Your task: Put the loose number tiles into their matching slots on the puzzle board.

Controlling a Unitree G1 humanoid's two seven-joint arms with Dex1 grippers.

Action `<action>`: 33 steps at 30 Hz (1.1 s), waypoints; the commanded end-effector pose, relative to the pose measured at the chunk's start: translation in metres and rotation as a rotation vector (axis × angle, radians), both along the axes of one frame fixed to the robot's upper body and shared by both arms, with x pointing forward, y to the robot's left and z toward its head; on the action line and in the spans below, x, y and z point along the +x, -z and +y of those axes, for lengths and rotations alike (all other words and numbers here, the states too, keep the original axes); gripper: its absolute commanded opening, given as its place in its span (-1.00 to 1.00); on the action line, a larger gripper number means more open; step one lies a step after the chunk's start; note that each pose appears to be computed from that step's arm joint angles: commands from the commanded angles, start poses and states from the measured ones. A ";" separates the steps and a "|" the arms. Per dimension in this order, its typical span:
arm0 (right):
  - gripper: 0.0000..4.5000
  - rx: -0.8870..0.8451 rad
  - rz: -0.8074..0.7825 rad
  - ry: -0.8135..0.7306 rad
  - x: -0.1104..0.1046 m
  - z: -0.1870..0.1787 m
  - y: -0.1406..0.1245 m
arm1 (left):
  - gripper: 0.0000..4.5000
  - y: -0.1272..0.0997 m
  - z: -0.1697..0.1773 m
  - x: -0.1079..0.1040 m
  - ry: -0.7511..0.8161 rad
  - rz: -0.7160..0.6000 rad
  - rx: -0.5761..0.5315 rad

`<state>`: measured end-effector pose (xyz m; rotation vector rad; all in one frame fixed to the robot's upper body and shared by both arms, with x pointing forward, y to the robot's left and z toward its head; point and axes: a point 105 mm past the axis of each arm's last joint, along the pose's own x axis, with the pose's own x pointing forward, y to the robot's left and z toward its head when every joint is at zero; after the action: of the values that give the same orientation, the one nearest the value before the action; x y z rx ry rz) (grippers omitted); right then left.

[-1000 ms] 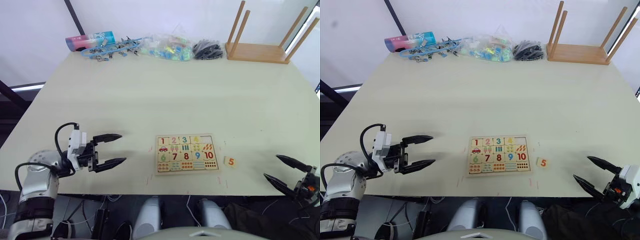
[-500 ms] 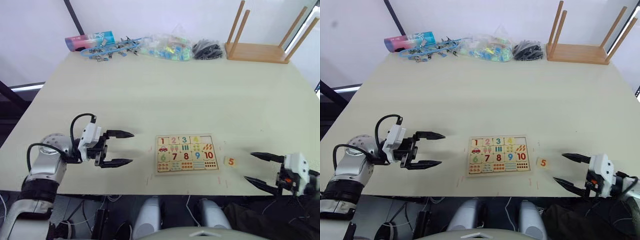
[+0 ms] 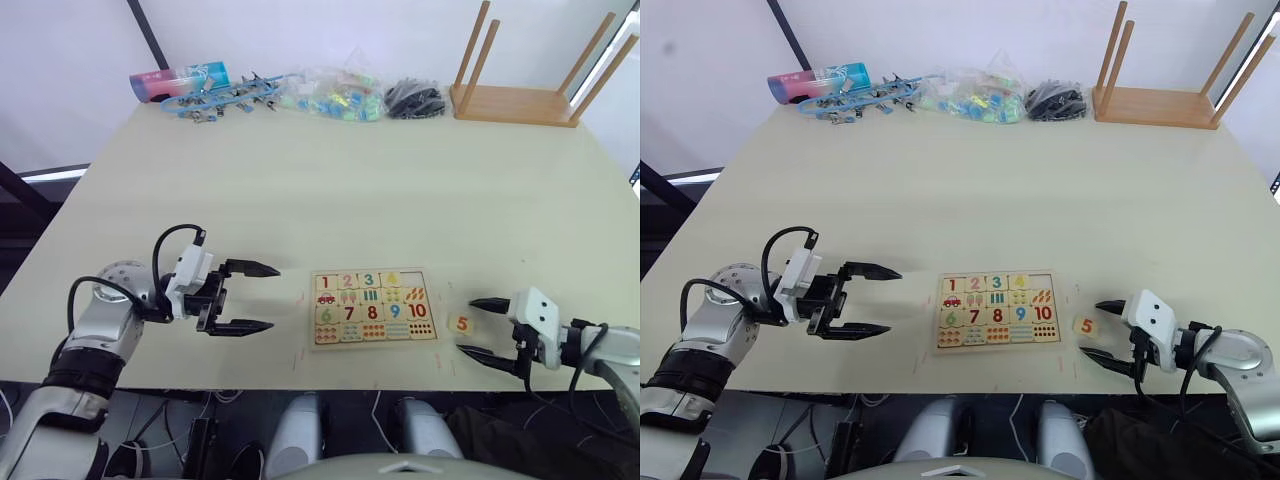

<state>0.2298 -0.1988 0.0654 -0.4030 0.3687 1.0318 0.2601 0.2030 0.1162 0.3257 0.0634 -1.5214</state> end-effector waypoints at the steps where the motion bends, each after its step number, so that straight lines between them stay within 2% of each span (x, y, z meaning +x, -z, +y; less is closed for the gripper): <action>1: 0.97 -0.043 0.006 -0.018 0.000 0.000 0.002 | 1.00 -0.008 -0.001 -0.002 0.045 -0.030 0.002; 8: 0.97 -0.076 0.020 -0.041 0.001 0.003 0.004 | 1.00 -0.008 0.000 -0.002 0.041 -0.034 0.002; 15: -0.44 -0.084 0.020 -0.040 0.001 0.002 0.009 | 1.00 -0.008 0.001 -0.001 0.037 -0.039 0.003; 16: -0.59 -0.079 0.021 -0.035 0.001 0.002 0.008 | 1.00 -0.008 0.001 -0.001 0.036 -0.039 0.004; 26: -0.60 -0.090 0.004 -0.067 0.002 0.003 -0.006 | 1.00 -0.008 0.002 0.000 0.031 -0.042 0.001; 33: -0.60 -0.156 -0.025 -0.103 0.014 0.011 -0.029 | 1.00 -0.008 0.001 -0.001 0.030 -0.049 -0.013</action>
<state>0.2428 -0.1948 0.0827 -0.5456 0.4357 1.0769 0.2616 0.2043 0.1163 0.3357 0.0521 -1.5140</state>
